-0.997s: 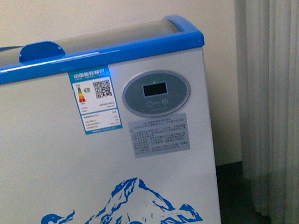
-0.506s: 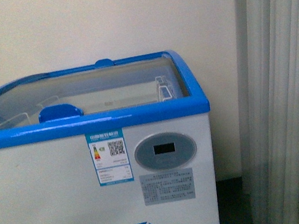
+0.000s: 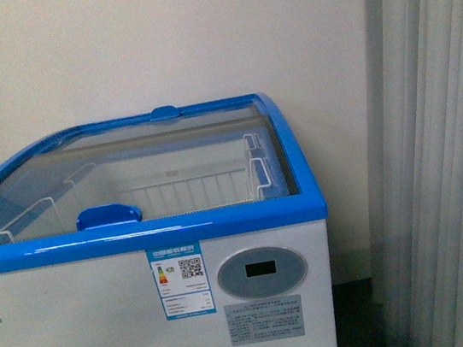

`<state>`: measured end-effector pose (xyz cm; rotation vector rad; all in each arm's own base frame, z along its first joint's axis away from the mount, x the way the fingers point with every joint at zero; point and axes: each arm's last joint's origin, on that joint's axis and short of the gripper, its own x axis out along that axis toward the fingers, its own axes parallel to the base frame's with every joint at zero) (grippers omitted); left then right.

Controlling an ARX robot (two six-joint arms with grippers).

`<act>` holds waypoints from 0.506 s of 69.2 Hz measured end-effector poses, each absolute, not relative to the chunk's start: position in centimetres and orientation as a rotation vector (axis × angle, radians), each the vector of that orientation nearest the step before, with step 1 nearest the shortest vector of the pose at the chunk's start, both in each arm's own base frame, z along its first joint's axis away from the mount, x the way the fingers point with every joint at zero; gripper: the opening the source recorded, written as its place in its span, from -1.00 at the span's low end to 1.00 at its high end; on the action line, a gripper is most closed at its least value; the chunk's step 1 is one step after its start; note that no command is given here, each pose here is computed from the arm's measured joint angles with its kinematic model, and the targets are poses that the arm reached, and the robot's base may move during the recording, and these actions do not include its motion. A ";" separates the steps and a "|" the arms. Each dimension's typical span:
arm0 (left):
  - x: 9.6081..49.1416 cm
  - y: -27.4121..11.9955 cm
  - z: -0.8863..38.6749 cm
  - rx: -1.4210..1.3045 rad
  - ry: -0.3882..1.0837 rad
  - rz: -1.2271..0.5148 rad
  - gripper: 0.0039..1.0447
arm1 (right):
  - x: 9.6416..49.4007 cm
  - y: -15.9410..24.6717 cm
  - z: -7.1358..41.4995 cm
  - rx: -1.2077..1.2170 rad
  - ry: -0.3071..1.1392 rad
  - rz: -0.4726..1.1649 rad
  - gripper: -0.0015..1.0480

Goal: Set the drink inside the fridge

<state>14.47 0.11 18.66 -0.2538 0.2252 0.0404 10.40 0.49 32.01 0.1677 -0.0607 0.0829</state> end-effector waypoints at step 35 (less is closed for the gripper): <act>34.9 -5.4 28.4 0.796 -0.047 -0.659 0.85 | 10.4 0.5 32.0 0.168 -0.061 0.083 -0.25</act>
